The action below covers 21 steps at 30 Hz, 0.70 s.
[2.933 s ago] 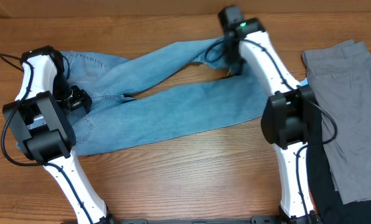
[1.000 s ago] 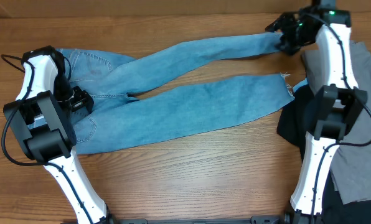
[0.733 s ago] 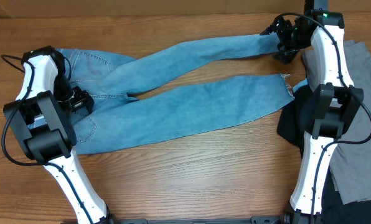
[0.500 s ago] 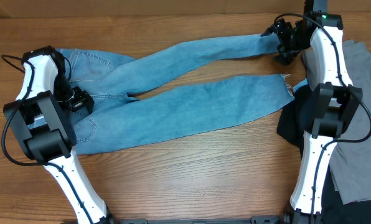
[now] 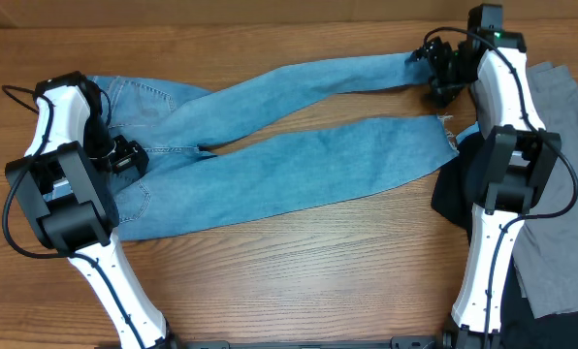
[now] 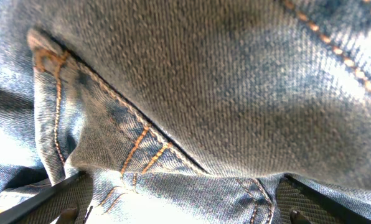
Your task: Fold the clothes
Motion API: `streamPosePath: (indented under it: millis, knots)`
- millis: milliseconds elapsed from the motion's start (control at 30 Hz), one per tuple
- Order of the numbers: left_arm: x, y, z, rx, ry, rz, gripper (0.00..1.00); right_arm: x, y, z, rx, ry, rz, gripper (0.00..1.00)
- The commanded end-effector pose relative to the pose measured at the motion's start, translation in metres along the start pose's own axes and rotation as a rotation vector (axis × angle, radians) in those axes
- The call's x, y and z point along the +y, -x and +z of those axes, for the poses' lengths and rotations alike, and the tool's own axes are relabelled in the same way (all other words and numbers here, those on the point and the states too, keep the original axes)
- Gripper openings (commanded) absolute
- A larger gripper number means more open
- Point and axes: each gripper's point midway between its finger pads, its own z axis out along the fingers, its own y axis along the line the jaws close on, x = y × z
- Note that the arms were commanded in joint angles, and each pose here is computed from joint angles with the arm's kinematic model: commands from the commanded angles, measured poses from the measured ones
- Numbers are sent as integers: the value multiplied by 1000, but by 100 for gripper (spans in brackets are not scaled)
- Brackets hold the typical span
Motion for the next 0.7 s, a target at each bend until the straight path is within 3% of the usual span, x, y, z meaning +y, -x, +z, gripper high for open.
streamPosePath:
  millis: [0, 200, 500, 667]
  knots:
    - [-1, -5, 6, 33, -5, 13, 97, -6, 1, 14, 12, 14, 26, 92]
    - [0, -6, 6, 36, 0, 25, 98, -1, 6, 15, -6, 37, 11, 88]
    - [1, -6, 6, 36, 1, 25, 98, 6, 15, 15, -47, 62, 7, 61]
    - [0, -6, 6, 36, 1, 28, 98, 10, 18, 15, -63, 71, 1, 58]
